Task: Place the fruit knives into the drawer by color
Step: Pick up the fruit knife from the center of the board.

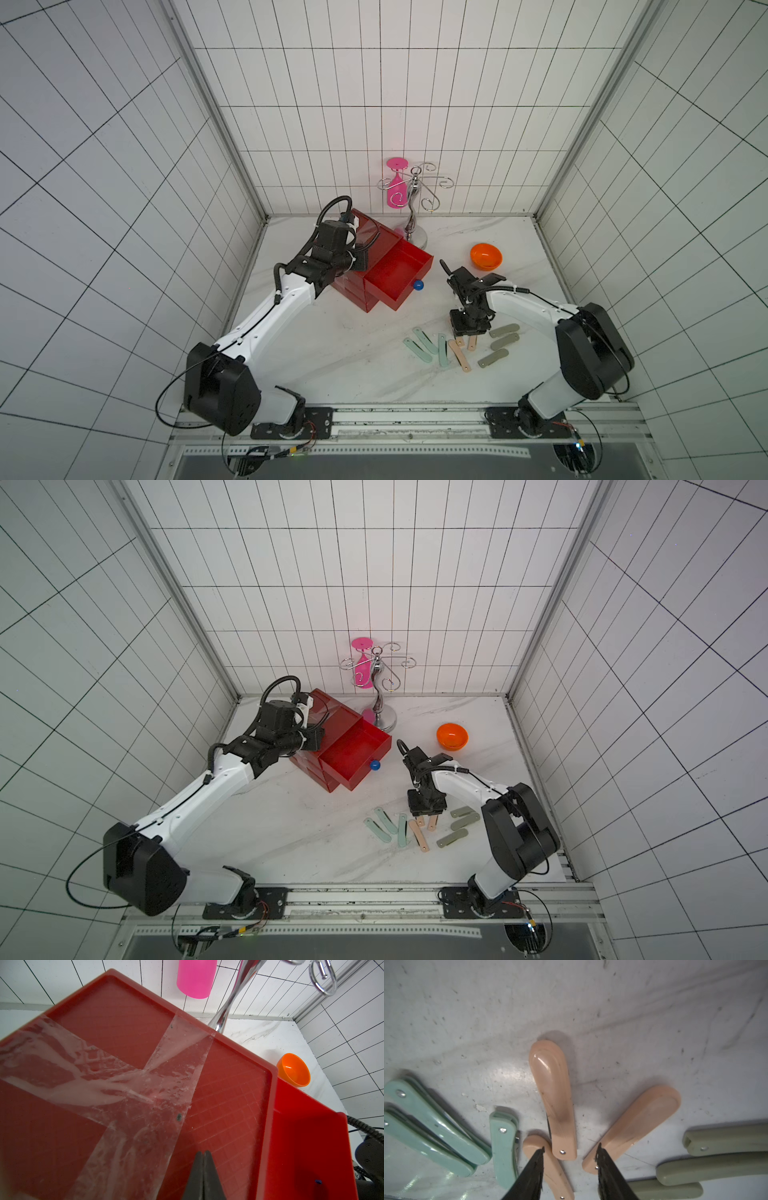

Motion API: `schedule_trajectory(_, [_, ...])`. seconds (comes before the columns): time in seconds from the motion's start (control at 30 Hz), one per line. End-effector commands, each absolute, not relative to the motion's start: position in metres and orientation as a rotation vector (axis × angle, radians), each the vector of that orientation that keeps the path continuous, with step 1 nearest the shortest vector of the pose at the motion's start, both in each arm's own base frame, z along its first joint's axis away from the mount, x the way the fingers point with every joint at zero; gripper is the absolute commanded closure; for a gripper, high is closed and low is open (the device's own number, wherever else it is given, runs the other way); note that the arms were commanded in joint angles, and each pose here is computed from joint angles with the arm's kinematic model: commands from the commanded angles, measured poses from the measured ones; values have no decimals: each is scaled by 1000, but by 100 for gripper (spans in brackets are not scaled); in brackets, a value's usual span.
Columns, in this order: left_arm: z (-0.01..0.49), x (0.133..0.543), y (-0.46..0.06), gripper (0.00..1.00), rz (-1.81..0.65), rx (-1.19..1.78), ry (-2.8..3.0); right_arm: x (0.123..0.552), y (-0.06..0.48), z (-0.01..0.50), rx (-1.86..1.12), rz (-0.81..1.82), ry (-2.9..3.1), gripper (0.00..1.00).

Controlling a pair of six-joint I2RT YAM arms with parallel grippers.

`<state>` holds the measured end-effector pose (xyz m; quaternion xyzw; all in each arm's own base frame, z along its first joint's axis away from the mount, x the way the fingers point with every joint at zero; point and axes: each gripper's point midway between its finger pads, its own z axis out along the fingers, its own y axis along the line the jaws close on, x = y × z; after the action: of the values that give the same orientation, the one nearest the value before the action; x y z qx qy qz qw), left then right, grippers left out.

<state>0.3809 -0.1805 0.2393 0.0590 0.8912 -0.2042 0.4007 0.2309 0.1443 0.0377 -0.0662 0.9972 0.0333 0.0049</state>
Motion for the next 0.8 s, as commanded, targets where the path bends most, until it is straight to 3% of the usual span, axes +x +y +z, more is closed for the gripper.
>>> schedule_trajectory(0.0, [190, 362, -173, 100, -453, 153, 2451, 240, 152, 39, -229, 137, 3110, 56])
schedule_trajectory(0.37, [189, 362, -173, 100, -454, 153, 2454, 239, 150, 23, -228, 103, 3146, 58])
schedule_trajectory(0.77, [186, 362, -174, 100, -449, 159, 2483, 239, 139, 11, -185, -6, 3162, 69])
